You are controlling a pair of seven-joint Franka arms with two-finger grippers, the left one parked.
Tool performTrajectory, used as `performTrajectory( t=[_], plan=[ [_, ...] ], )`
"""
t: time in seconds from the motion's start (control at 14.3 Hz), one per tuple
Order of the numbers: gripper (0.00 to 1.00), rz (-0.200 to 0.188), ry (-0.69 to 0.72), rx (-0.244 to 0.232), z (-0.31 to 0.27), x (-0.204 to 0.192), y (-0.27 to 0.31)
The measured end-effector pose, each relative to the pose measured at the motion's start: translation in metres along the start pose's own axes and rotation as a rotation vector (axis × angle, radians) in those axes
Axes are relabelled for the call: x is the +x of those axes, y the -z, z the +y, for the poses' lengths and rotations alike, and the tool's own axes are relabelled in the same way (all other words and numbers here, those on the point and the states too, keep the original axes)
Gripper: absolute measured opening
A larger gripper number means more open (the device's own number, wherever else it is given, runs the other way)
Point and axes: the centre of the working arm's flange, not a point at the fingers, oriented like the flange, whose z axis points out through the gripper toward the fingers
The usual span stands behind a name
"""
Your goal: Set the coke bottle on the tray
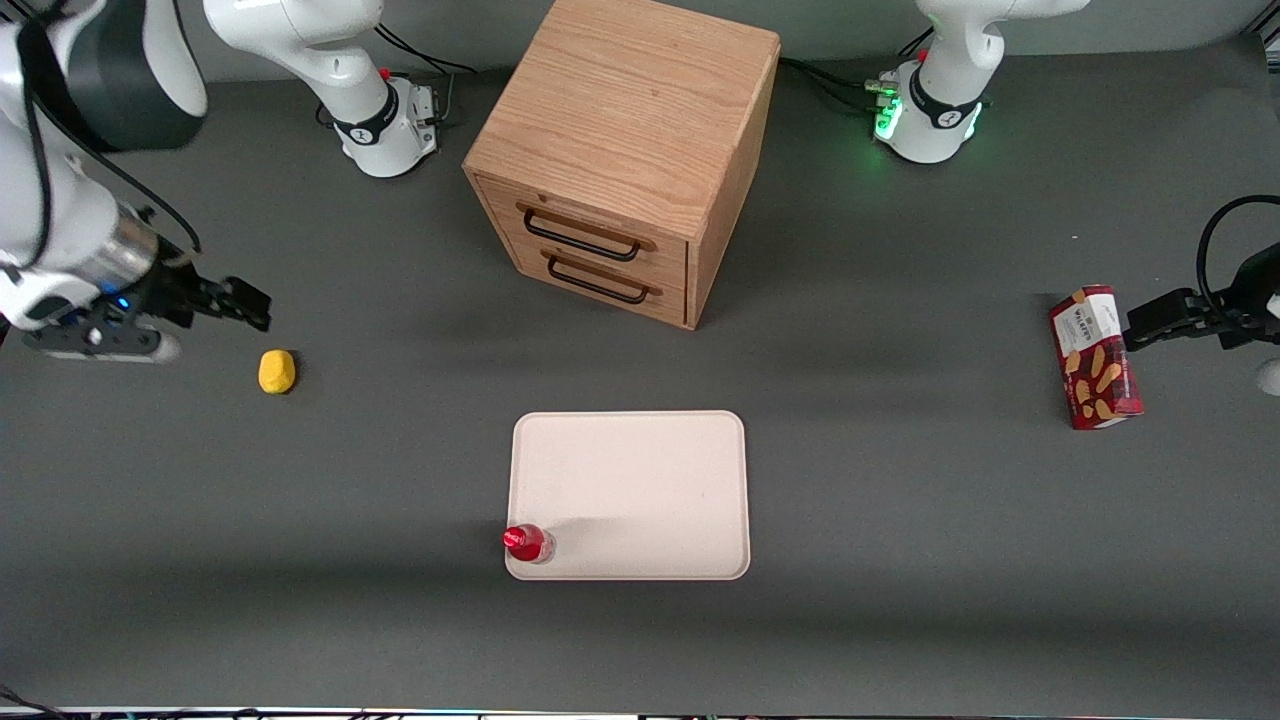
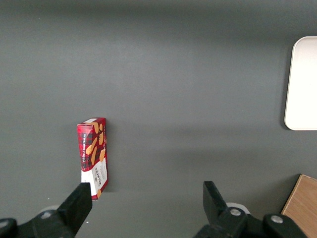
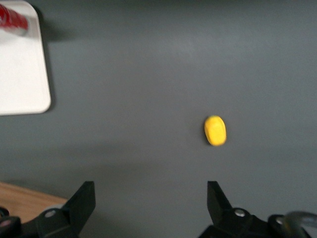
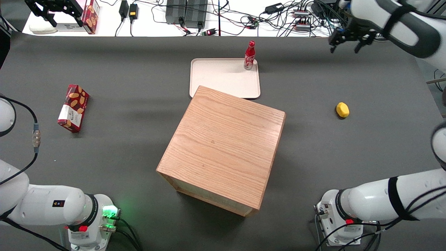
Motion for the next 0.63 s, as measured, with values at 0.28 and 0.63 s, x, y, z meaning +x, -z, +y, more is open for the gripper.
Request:
performTrajectory(
  t=[0.28, 0.63],
  plan=[
    [1.00, 0.002, 0.017, 0.021, 0.051, -0.007, 0.012],
    [1.00, -0.003, 0.028, 0.010, 0.042, 0.009, 0.025]
  ],
)
